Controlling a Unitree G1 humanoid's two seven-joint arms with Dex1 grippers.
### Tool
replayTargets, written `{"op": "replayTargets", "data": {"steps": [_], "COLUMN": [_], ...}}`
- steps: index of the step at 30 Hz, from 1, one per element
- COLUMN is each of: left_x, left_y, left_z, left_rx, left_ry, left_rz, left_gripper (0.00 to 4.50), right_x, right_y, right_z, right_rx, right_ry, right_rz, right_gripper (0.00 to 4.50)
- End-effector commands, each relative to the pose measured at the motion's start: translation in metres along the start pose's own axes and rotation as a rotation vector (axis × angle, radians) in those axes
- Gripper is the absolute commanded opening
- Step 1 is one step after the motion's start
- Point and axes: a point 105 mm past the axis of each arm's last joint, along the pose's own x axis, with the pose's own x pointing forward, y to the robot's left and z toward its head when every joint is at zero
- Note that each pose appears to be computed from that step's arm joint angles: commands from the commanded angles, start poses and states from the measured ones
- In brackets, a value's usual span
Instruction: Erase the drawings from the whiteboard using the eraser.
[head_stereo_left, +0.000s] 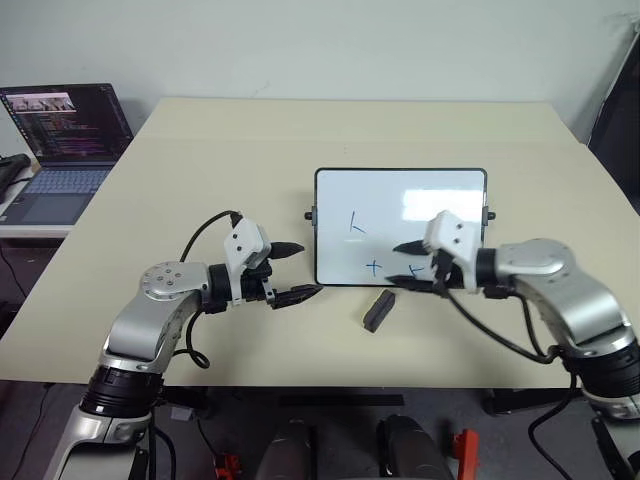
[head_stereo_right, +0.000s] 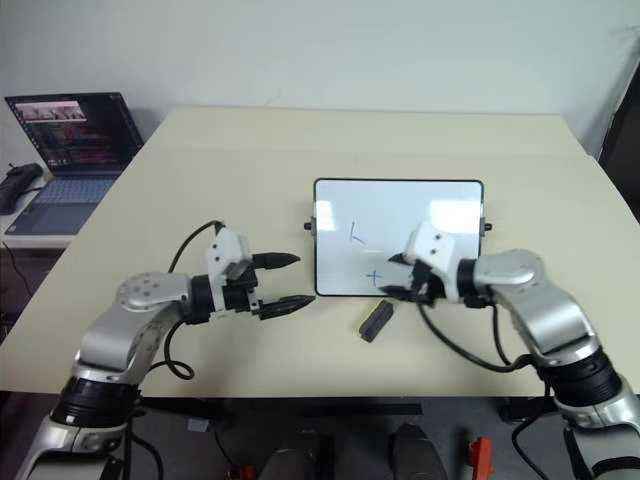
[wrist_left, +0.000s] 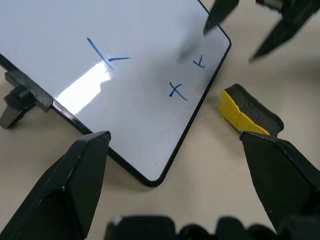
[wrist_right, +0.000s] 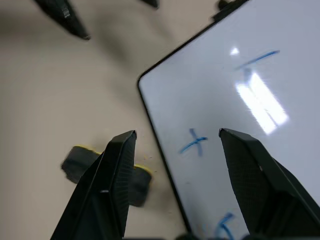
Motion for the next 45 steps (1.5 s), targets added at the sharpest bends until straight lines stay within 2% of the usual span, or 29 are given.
{"op": "replayTargets", "data": {"steps": [1, 6, 15, 20, 26, 30, 36, 45], "left_x": [0.001, 0.0, -0.001, 0.0, 0.002, 0.004, 0.005, 0.0], "left_y": [0.001, -0.001, 0.0, 0.002, 0.003, 0.003, 0.003, 0.002], "left_z": [0.01, 0.006, 0.006, 0.007, 0.007, 0.007, 0.007, 0.003], "left_rx": [0.03, 0.03, 0.033, 0.039, 0.045, 0.047, 0.049, 0.042], "left_ry": [-0.026, -0.014, -0.004, -0.005, -0.004, -0.005, -0.006, 0.002], "left_rz": [-0.005, -0.001, 0.0, -0.002, -0.009, -0.015, -0.014, 0.012], "left_gripper": [4.5, 4.5, 4.5, 4.5, 4.5, 4.5, 4.5, 4.5], "right_x": [0.012, 0.013, -0.03, -0.04, -0.037, -0.025, -0.012, -0.001], "right_y": [0.011, 0.018, -0.002, -0.003, 0.007, 0.013, 0.015, -0.003], "right_z": [0.009, -0.021, -0.056, -0.049, -0.011, 0.002, -0.017, -0.024], "right_rx": [-0.087, -0.119, -0.11, -0.14, -0.313, -0.398, -0.449, -0.534], "right_ry": [-0.002, 0.122, 0.284, 0.281, 0.215, 0.19, 0.273, 0.324], "right_rz": [0.036, 0.06, 0.015, 0.04, 0.162, 0.24, 0.351, 0.347], "right_gripper": [2.88, 2.88, 2.88, 2.88, 2.88, 2.88, 2.88, 2.88]}}
